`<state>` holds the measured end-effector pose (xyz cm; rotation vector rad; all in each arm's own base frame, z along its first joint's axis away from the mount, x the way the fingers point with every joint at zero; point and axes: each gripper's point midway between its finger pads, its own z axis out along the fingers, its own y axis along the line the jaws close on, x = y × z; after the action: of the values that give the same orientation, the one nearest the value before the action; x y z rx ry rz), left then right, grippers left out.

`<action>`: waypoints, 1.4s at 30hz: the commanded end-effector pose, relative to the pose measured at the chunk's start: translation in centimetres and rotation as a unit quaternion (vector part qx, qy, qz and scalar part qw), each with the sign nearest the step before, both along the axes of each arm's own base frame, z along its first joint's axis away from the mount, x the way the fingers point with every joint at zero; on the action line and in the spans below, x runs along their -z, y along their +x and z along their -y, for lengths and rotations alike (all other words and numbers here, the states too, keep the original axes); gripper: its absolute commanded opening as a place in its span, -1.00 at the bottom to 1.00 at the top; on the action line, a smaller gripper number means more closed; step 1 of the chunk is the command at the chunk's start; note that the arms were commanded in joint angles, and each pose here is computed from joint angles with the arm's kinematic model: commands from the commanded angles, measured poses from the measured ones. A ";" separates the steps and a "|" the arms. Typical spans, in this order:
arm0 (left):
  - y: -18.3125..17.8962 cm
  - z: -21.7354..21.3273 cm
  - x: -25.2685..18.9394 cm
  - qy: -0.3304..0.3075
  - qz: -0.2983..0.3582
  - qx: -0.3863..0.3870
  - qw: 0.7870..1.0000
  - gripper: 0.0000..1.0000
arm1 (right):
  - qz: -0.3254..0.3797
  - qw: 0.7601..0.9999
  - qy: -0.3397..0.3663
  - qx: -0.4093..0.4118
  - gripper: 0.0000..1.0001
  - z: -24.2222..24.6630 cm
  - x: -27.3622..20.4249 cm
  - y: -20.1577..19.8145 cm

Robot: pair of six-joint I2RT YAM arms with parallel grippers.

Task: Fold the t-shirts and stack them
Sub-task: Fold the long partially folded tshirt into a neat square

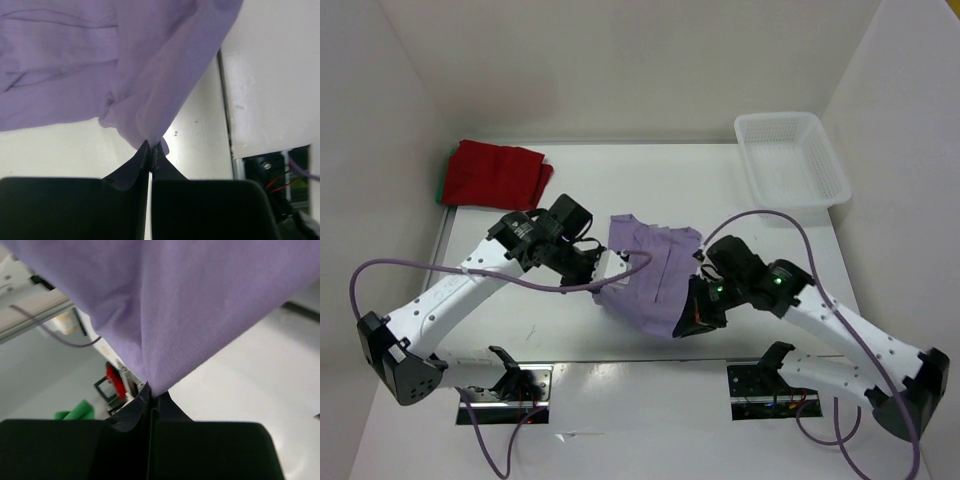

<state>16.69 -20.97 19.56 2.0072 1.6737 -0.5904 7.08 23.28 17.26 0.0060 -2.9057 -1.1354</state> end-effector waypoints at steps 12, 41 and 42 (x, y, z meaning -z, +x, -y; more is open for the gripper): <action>12.5 1.8 -4.5 -0.109 -0.045 -0.210 0.971 -1.00 | -0.011 0.998 -0.021 0.049 -1.00 4.2 1.4 8.3; 26.2 5.6 6.7 -0.092 0.075 -0.291 0.949 -0.93 | -0.018 0.984 0.037 0.173 0.09 10.2 9.8 22.9; 26.4 5.3 7.0 -0.089 0.081 -0.295 0.948 -0.86 | -0.018 0.982 0.043 0.185 0.56 10.9 9.9 23.4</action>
<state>41.24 -26.78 12.76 1.3335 1.9363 -0.4109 27.39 13.99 6.95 -0.5664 -2.8132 -1.1852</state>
